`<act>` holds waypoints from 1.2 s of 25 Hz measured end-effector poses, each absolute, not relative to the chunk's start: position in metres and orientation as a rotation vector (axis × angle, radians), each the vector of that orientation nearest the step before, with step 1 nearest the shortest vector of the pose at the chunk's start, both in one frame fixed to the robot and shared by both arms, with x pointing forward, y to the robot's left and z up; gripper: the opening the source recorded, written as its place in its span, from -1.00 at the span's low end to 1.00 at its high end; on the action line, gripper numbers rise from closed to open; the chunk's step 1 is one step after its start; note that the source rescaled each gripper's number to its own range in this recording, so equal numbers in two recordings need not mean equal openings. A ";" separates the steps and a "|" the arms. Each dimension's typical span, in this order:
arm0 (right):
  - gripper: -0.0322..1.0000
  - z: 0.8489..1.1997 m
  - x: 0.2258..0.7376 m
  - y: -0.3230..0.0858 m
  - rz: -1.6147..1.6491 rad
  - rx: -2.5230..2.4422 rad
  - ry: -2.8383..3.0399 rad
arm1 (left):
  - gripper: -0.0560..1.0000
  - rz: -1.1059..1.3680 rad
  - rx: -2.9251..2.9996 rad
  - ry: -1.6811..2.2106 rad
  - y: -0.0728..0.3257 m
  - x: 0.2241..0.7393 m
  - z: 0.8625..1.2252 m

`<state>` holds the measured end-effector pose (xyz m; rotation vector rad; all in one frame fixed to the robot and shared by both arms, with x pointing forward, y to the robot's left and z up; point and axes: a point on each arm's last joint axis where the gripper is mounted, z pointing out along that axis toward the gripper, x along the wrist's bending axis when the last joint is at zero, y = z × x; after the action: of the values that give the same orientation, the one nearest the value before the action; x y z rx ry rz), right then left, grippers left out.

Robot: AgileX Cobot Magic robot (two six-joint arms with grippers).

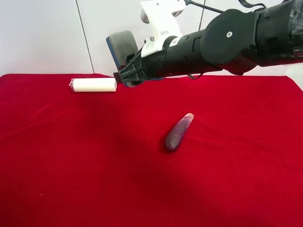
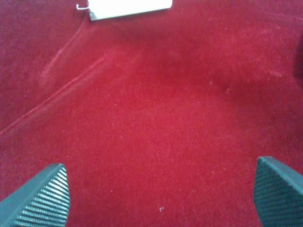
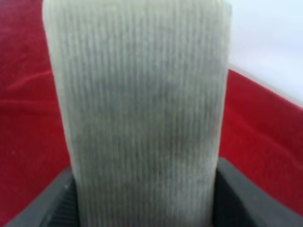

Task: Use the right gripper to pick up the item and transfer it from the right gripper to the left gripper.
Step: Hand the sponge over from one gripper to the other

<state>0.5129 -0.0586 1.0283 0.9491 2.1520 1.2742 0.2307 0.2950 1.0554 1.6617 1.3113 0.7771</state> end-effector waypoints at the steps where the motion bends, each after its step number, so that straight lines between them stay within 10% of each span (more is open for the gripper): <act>1: -0.81 1.028 0.513 -0.059 1.271 0.939 2.154 | 0.41 0.777 1.662 1.311 0.295 0.231 1.055; 30: -0.81 1.047 0.481 -0.017 1.392 0.503 2.019 | 0.41 0.778 1.662 1.312 0.295 0.231 1.055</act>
<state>0.4813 -0.0168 1.0472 0.5029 2.0187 1.3915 0.2307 0.2951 1.0554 1.6619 1.3115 0.7781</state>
